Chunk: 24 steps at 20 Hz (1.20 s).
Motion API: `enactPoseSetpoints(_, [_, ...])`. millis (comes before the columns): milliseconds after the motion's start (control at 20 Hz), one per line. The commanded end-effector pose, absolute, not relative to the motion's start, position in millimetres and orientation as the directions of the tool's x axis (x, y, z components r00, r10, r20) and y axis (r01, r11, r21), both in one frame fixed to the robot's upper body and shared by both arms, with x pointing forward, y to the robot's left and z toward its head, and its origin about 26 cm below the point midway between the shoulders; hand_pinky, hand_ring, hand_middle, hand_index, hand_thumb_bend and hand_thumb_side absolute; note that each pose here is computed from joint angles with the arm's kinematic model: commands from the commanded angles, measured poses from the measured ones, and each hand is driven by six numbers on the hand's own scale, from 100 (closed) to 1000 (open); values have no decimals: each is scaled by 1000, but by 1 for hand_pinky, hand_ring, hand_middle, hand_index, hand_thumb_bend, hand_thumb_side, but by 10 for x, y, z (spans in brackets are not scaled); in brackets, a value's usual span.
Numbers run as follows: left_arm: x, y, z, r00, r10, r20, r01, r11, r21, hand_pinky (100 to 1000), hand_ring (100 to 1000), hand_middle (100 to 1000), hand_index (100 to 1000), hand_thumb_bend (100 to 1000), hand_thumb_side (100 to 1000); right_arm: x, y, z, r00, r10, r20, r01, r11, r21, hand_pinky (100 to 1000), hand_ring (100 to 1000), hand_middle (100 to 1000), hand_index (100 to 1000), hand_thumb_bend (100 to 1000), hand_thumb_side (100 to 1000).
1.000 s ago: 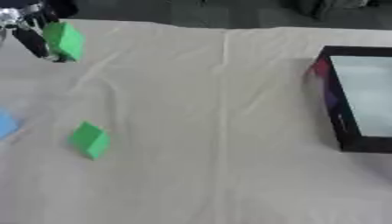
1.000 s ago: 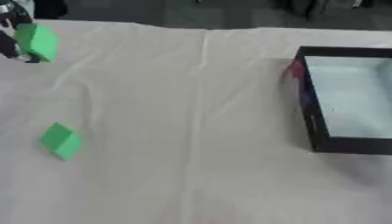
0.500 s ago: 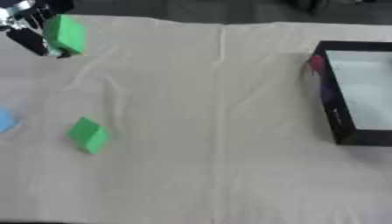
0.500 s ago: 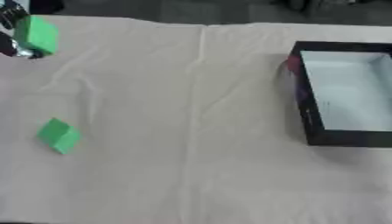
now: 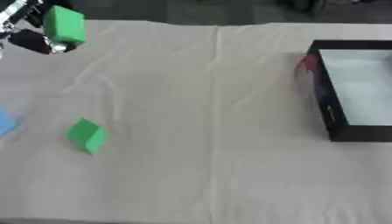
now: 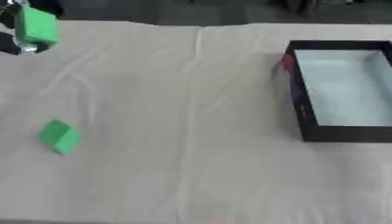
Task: Pick up the objects with one hand, pass them to the other hand, and then place them into the box on the other side of the table.
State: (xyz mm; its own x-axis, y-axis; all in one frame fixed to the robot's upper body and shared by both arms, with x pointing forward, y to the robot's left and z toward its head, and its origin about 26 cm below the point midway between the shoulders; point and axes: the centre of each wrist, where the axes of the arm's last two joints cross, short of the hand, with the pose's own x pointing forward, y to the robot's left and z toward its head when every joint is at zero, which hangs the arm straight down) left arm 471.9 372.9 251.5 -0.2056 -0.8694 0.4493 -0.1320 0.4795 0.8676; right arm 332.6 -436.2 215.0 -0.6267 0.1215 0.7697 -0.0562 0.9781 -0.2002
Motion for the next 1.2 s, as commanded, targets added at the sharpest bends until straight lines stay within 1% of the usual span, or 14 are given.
enactPoseSetpoints(50, [4688,3622,2606,-234,-862,449,-213,496,842,650,565,504,532,100,100,3304,-4344,2479,-672,161,722,-69,958,-277,1000,968,994,941,100,526])
enactPoseSetpoints(300, [4653,3323,2409,-280,-833,477,-207,538,817,629,547,502,531,100,100,3372,-4273,2681,-697,174,696,-101,937,-335,1000,969,997,942,100,515])
enactPoseSetpoints(450, [4615,3132,2367,-321,-818,477,-215,554,804,626,529,501,530,100,100,3410,-4240,2787,-711,170,682,-111,931,-348,1000,968,995,941,100,502])
enactPoseSetpoints(700, [4531,2813,2333,-385,-808,446,-226,551,803,619,526,502,534,100,100,3480,-4147,2932,-733,175,657,-133,911,-391,1000,966,993,939,100,478])
enactPoseSetpoints(900, [4476,2684,2207,-381,-802,460,-237,566,790,614,529,501,533,100,100,3555,-4009,2955,-749,164,641,-177,884,-433,1000,960,981,934,100,470])
enactPoseSetpoints(950, [4466,2660,2186,-382,-803,457,-239,563,791,613,529,502,533,100,100,3570,-3969,2964,-758,163,631,-187,873,-450,1000,959,979,933,100,447])
enactPoseSetpoints(1000, [4456,2637,2174,-385,-805,451,-243,560,792,612,528,501,533,100,100,3586,-3927,2974,-767,161,621,-197,862,-467,1000,958,978,931,100,470])
enactPoseSetpoints(1200, [4422,2550,2126,-402,-816,416,-265,538,800,608,527,501,534,100,100,3685,-3749,2959,-794,176,582,-227,802,-552,1000,956,972,926,100,470])
